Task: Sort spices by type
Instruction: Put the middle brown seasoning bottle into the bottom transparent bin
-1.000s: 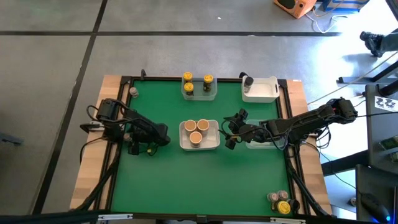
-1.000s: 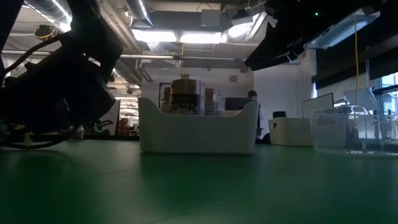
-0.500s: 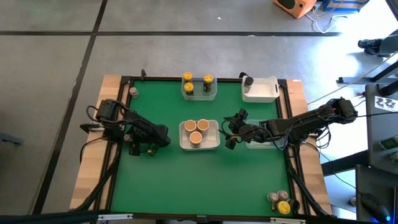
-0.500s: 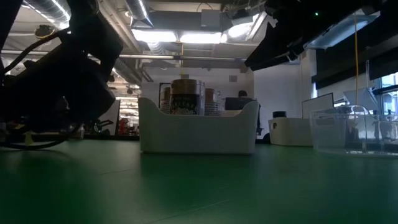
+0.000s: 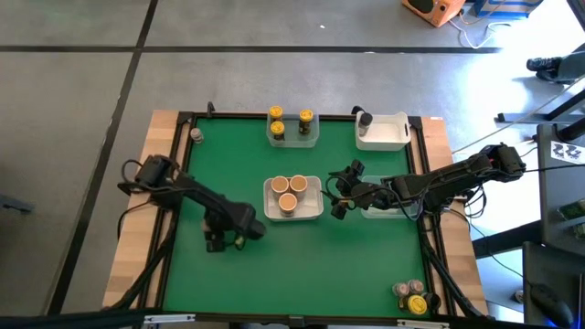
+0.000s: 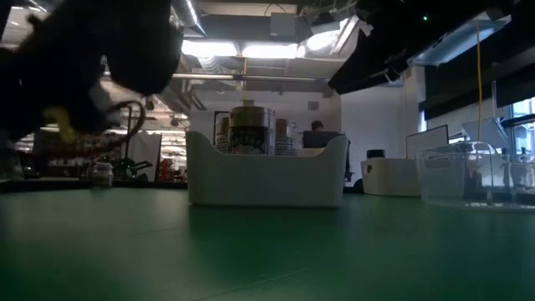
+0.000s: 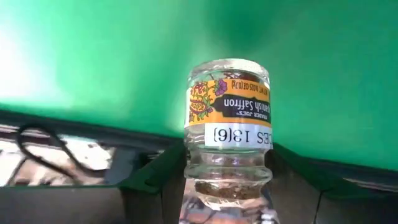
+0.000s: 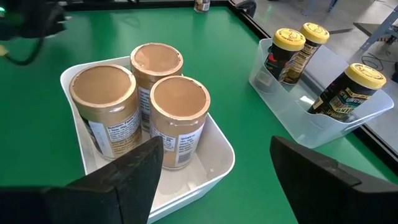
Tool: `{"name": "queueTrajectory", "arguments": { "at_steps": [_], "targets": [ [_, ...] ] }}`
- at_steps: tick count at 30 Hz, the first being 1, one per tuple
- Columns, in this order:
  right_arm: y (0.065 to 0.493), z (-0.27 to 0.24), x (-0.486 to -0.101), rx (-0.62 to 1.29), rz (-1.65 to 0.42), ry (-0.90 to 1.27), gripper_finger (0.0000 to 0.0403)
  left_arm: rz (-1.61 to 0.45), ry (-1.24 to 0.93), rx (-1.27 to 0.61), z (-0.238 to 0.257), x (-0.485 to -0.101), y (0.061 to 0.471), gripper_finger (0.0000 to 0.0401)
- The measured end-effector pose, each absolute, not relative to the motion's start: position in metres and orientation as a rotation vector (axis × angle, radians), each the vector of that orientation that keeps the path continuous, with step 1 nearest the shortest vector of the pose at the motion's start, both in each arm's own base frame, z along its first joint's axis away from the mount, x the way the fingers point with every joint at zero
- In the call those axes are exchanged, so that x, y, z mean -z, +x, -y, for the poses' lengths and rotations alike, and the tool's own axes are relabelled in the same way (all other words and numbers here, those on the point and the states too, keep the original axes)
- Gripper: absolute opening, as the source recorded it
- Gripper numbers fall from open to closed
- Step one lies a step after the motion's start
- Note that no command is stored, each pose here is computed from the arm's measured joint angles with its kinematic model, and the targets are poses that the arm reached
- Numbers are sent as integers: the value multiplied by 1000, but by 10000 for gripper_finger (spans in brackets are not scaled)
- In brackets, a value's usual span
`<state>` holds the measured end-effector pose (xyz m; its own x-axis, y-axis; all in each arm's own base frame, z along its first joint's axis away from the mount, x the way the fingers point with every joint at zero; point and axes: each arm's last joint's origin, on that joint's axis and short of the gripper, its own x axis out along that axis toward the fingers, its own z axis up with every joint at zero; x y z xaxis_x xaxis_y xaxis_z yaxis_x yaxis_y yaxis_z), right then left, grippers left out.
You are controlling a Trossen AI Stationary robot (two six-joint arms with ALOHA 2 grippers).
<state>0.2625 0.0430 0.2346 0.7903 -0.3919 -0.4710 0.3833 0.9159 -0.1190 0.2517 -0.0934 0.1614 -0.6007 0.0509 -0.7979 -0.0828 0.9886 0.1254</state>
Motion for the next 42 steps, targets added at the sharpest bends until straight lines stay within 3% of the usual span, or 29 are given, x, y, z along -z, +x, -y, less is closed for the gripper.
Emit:
{"name": "queueTrajectory", "arguments": {
  "at_steps": [10,19,25,42],
  "targets": [
    [263,-43,-235,418,-508,-16,294,-2071,-93,-152,146,-193,291,178],
    [263,-43,-235,418,-509,-16,294,-2115,-28,21,191,-162,340,179],
    [262,-43,-234,418,-518,-20,294,-2170,-26,64,192,-146,349,179],
    [262,-43,-234,419,-519,-21,294,-2119,-71,32,185,-149,356,188]
  ]
}}
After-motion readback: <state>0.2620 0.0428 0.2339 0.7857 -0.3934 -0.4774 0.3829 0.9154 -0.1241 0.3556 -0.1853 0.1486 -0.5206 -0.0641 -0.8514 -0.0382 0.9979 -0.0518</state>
